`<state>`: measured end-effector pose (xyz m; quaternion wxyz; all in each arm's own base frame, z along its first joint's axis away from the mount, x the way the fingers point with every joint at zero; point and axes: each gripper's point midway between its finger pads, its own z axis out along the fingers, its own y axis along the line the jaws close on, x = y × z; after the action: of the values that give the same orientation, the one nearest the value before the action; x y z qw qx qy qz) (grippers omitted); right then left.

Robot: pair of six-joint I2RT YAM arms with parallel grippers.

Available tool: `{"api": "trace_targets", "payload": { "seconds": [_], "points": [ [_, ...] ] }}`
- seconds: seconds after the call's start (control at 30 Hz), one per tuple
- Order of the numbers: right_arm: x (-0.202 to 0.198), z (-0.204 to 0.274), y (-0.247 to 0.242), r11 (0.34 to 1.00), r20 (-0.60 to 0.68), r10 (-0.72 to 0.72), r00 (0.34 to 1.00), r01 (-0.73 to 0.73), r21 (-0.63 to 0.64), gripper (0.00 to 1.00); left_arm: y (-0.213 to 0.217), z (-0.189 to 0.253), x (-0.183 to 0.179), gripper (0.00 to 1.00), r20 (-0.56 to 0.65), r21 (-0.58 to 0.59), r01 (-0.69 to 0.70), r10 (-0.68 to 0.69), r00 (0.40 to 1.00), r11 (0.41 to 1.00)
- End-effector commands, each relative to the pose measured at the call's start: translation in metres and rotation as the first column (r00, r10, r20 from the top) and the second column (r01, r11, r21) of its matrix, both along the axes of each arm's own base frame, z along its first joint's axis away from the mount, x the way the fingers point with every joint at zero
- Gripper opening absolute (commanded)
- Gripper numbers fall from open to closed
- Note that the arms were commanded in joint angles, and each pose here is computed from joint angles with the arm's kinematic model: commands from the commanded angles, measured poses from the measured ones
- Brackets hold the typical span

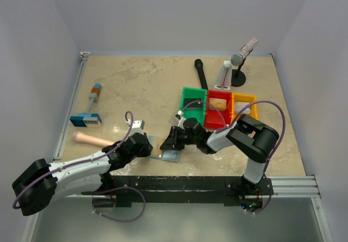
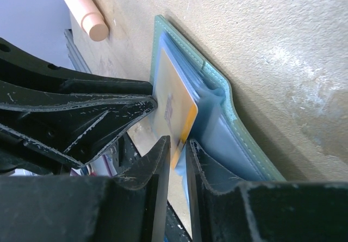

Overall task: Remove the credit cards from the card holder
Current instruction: Remove the credit card from the card holder.

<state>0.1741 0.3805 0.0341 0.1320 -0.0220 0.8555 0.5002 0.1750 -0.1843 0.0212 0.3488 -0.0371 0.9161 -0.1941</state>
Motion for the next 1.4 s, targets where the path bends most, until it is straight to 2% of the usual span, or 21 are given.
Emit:
{"api": "trace_targets", "payload": {
  "seconds": [0.0,0.2,0.47,0.7,0.83,0.97,1.13,1.37],
  "points": [
    [-0.001,0.038,0.021,0.990,0.076,0.047,0.996,-0.056,0.129,0.20,-0.002,-0.022,-0.027,0.22,-0.114,-0.008,0.077,-0.078,0.990,0.997],
    [-0.005,0.028,0.015,0.994,0.066,0.052,0.996,-0.058,0.088,0.16,0.003,-0.021,-0.025,0.22,-0.105,0.003,0.054,-0.054,0.993,0.999],
    [-0.005,0.028,0.013,0.995,0.060,0.048,0.997,-0.053,0.080,0.04,0.005,-0.021,-0.025,0.22,-0.106,0.009,0.044,-0.043,0.993,0.999],
    [-0.007,0.023,0.005,0.998,0.060,0.057,0.997,-0.059,0.036,0.04,0.008,-0.022,-0.024,0.26,-0.104,0.022,0.029,-0.026,0.994,0.999],
    [-0.009,0.020,0.002,0.997,0.053,0.068,0.996,-0.069,0.020,0.08,0.009,-0.022,-0.024,0.29,-0.102,0.022,0.021,-0.019,0.995,1.000],
    [-0.010,0.017,-0.001,0.998,0.048,0.065,0.997,-0.066,0.013,0.04,0.010,-0.022,-0.023,0.29,-0.103,0.025,0.018,-0.015,0.995,1.000],
    [-0.011,0.016,-0.003,0.998,0.045,0.068,0.997,-0.068,0.000,0.02,0.011,-0.022,-0.023,0.25,-0.103,0.027,0.010,-0.007,0.995,1.000],
    [-0.013,0.012,-0.008,0.997,0.027,0.075,0.997,-0.074,-0.024,0.03,0.013,-0.023,-0.023,0.08,-0.105,0.033,-0.003,0.006,0.994,0.999]
  ]
}}
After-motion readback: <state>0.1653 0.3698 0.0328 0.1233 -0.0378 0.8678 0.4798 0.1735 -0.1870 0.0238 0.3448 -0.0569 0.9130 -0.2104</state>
